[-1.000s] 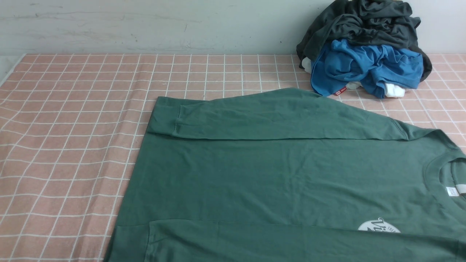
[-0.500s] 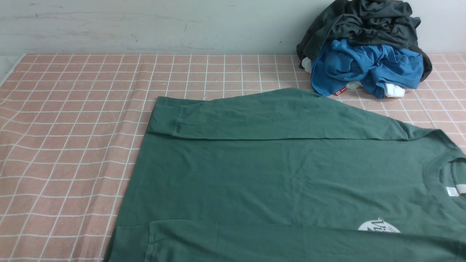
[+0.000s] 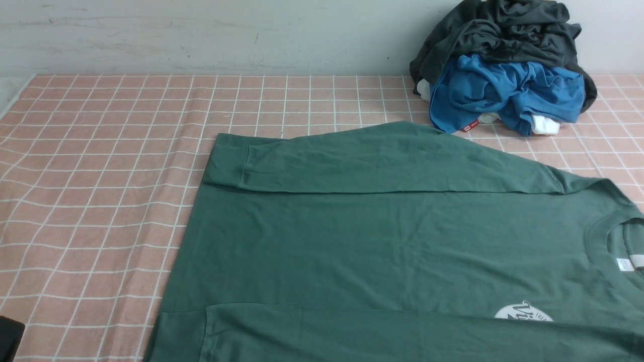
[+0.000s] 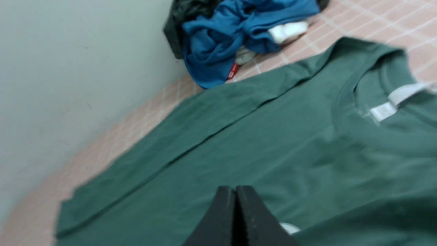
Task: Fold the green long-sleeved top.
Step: Use the left arm to clamp the cuff closest to it
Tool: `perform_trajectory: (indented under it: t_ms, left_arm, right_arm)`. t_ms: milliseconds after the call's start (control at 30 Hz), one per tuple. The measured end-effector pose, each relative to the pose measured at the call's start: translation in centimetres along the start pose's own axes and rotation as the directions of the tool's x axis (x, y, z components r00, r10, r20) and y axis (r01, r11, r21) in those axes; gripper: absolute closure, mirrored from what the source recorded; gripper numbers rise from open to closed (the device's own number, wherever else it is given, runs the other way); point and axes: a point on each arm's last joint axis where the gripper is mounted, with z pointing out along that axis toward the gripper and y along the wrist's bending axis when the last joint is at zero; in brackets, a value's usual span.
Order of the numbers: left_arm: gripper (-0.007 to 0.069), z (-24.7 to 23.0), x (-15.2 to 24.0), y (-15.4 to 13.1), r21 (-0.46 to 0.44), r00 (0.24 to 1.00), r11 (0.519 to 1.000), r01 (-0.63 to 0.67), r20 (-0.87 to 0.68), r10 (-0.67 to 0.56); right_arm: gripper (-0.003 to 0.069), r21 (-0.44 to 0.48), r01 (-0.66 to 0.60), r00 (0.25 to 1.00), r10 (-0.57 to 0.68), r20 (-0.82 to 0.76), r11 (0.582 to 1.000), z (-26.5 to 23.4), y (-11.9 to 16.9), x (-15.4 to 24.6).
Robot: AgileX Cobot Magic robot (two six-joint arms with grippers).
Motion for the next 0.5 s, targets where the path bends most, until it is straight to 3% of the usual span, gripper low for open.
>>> perform_trajectory:
  t_ms: [67,200,367,500]
  left_arm:
    - [0.0628,0.0,0.0,0.0,0.003,1.000,1.000,0.017,0.001,-0.017]
    - [0.0628,0.0,0.0,0.0,0.004,1.000,1.000,0.029,0.001,-0.029]
    - [0.0628,-0.2,-0.1,-0.7,0.010,0.999,1.000,-0.024,-0.025,0.025]
    - [0.0628,-1.2,-1.7,-4.5,0.078,0.961,0.961,-0.266,-0.058,0.271]
  right_arm:
    - [0.0673,-0.034,-0.172,0.985,0.171,-0.018,0.985,0.0,0.3,0.1]
    - [0.0673,-0.064,-0.287,0.958,0.287,-0.020,0.956,0.0,0.6,0.0]
    - [0.0673,-0.092,-0.292,0.954,0.297,0.046,0.952,0.0,0.7,-0.6]
    - [0.0673,-0.100,-0.184,0.975,0.195,0.110,0.978,-0.1,0.7,-1.1]
